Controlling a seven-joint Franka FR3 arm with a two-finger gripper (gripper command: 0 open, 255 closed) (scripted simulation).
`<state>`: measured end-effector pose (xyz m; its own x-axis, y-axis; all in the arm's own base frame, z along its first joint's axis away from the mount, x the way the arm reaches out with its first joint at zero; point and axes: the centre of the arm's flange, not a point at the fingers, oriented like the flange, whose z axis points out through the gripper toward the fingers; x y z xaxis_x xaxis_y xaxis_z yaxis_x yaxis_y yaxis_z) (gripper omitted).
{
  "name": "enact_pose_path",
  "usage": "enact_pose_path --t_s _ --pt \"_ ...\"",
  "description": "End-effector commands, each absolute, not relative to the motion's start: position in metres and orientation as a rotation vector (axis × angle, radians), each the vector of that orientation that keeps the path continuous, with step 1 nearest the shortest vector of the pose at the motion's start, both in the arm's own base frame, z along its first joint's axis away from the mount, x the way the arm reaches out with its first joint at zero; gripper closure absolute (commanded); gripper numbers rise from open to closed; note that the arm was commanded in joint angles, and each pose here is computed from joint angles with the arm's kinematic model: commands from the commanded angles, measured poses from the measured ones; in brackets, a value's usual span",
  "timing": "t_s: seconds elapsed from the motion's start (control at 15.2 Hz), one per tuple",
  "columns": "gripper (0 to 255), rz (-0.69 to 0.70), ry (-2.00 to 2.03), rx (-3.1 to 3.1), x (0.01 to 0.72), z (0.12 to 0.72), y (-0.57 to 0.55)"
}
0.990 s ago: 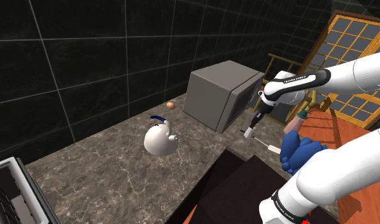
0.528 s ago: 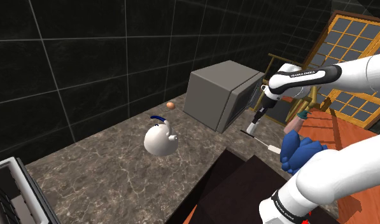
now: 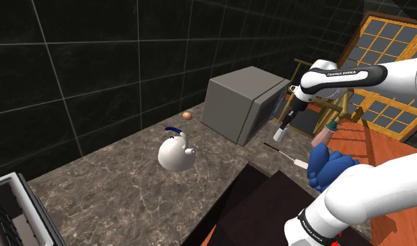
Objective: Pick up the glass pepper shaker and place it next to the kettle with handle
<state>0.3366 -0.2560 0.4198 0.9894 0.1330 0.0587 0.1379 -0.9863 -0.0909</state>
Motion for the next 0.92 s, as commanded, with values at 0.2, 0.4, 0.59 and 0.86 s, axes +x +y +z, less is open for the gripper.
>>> enact_pose_path --t_s 0.2,0.4,0.59,0.86 --pt "255 -0.079 -0.207 -3.039 0.336 0.447 -0.257" --pt "255 -0.079 -0.207 -3.039 0.336 0.462 -0.257" --pt "255 -0.079 -0.207 -3.039 0.336 0.478 -0.257" --pt "255 -0.079 -0.207 -3.039 0.339 0.492 -0.244"
